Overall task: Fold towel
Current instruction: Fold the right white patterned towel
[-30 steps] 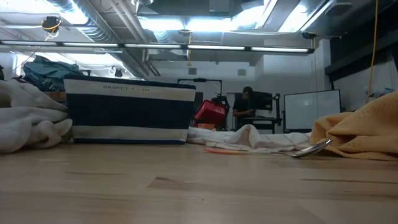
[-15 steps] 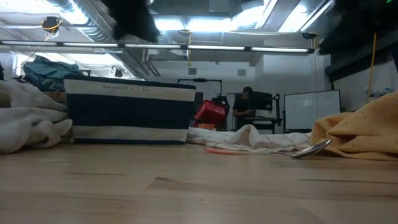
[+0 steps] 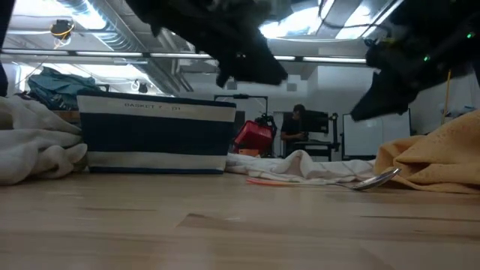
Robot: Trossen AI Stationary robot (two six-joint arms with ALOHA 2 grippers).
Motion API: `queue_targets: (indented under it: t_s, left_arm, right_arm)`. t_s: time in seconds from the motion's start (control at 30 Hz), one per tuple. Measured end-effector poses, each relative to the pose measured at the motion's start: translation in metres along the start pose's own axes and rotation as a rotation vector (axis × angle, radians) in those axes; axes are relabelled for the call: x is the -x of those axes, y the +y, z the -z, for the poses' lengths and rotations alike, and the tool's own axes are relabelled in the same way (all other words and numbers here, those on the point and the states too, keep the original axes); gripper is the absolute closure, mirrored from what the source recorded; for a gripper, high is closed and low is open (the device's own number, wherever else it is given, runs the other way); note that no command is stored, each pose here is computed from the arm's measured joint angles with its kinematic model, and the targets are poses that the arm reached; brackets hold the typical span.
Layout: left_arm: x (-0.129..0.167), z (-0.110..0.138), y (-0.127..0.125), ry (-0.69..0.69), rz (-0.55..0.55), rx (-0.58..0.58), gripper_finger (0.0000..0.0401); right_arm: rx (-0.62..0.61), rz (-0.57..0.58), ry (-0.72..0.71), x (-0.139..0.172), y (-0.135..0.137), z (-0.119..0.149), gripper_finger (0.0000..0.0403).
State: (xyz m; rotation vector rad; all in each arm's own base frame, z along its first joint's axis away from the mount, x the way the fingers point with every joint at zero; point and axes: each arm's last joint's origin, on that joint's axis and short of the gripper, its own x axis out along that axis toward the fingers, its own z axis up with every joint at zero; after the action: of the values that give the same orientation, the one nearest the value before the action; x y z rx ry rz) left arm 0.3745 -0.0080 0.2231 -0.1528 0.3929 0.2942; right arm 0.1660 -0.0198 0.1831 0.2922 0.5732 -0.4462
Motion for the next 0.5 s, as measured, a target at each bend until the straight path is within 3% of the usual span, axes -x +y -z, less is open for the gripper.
queue_targets:
  t_s: [0.17,0.5]
  left_arm:
    - [-0.031,0.005,-0.003,0.034,-0.023,-0.055,0.0313]
    - [-0.063,0.036,-0.007,0.111,-0.069,0.022,0.0313]
  right_arm:
    - [0.037,0.098,0.109,-0.021,0.0,0.012,0.0265]
    - [-0.003,0.147,0.205,-0.04,0.0,0.025,0.0265]
